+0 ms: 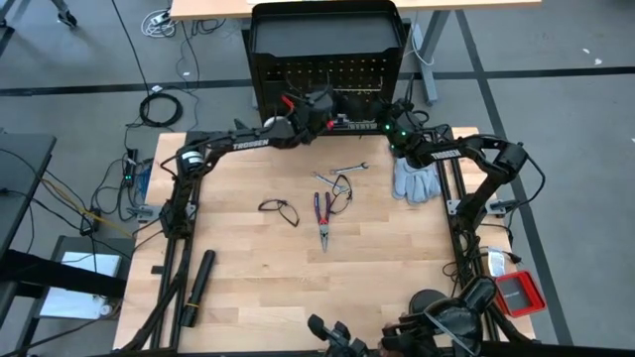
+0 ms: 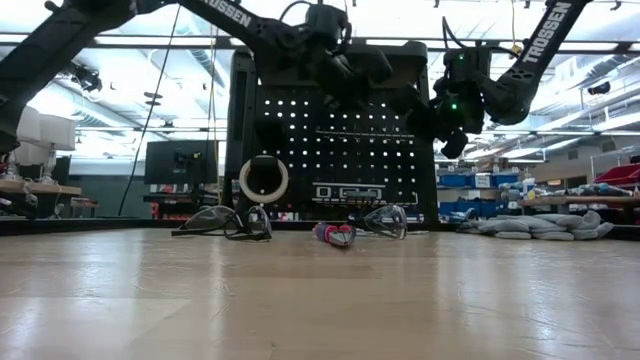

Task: Hang tools onto peg board
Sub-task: Assemble the black pegboard

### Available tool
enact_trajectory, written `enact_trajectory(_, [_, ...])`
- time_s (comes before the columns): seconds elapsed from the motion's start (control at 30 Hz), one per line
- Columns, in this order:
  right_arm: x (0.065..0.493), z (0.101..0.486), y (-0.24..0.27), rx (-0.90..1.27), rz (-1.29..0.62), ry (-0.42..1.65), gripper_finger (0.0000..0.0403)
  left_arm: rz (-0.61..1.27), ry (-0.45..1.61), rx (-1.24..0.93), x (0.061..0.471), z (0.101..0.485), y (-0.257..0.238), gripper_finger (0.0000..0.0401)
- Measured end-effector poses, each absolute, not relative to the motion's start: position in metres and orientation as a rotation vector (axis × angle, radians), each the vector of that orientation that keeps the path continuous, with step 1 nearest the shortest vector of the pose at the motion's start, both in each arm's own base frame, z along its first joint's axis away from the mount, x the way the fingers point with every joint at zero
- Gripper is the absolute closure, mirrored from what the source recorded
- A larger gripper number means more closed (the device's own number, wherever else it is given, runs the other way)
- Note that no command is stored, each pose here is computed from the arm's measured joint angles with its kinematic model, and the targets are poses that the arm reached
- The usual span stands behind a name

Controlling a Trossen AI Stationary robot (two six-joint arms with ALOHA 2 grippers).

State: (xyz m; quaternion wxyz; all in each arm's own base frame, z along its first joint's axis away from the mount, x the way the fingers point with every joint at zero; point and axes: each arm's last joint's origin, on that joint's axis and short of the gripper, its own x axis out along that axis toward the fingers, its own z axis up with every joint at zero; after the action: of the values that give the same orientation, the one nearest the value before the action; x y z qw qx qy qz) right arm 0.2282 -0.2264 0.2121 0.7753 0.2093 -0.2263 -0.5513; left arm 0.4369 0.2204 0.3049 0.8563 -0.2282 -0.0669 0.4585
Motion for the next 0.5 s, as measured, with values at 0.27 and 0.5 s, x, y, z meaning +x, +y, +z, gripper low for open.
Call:
enact_trajectory(0.27, [0.228, 0.212, -0.226, 0.451, -1.195, -0.492, 0.0368, 0.866, -0.111, -0.438, 0.441, 0.315, 0.203, 0.0323])
enact_trajectory(0.5, [0.227, 0.219, -0.228, 0.468, -1.178, -0.581, 0.0370, 0.857, -0.065, -0.384, 0.437, 0.325, 0.195, 0.0323])
